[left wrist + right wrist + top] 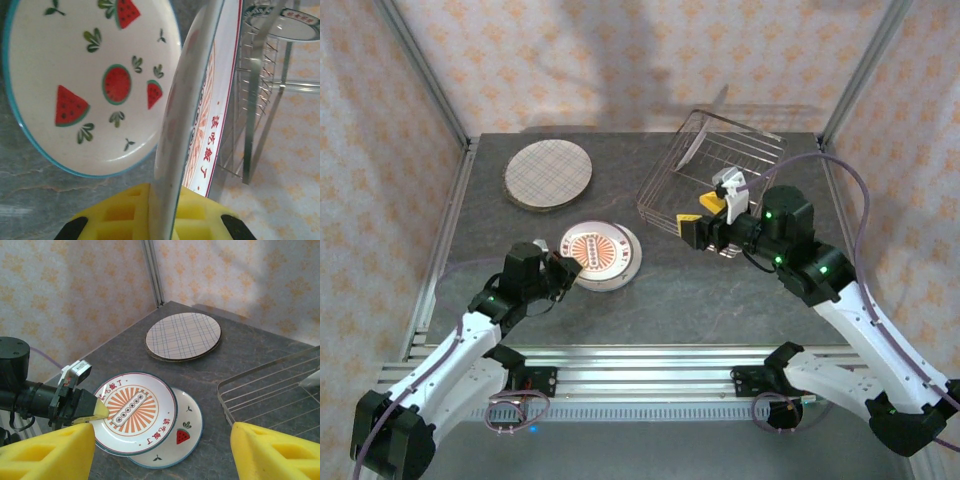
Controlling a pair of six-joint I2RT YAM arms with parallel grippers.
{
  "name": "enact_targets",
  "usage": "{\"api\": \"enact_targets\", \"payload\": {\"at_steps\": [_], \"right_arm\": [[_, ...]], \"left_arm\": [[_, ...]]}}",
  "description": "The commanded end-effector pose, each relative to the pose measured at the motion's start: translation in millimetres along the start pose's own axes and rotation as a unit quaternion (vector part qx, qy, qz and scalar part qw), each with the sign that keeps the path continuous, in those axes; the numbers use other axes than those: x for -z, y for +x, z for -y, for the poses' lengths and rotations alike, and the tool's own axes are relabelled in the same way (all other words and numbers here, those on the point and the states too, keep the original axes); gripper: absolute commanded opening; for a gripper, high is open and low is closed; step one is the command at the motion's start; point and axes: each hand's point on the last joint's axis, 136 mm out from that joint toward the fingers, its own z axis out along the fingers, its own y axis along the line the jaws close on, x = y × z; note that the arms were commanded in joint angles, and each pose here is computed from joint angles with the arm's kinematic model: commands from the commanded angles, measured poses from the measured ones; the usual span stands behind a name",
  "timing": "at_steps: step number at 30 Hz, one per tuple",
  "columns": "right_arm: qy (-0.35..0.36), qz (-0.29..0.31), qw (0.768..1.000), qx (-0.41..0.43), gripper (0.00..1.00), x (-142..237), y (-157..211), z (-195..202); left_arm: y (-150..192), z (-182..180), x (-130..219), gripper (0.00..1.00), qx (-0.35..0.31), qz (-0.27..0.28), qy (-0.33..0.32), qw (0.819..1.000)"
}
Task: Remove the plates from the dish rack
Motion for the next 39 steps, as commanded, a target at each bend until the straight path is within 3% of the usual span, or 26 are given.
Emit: {"api": "enact_targets", "payload": {"at_steps": [1, 11, 39], "right_arm": [[-0.016, -0.002, 1.000, 0.006, 0.72, -2.6, 2.8, -5.9], [-0.020, -0.011, 1.000, -0.009, 0.71, -12.3, 6.1, -5.4], [-0.021, -0.012, 1.000, -0.018, 0.72, -21.5, 3.2, -3.9]], "left_arm": [[-16.9, 19.0, -2.0, 0.00, -0.010, 0.041, 0.044, 0.998], [-21.0, -3.8, -24.1, 0.00, -0.010, 0.046, 0.020, 0.999], [-20.5, -17.9, -66.5, 0.00, -0.013, 0.014, -0.007, 1.000]]}}
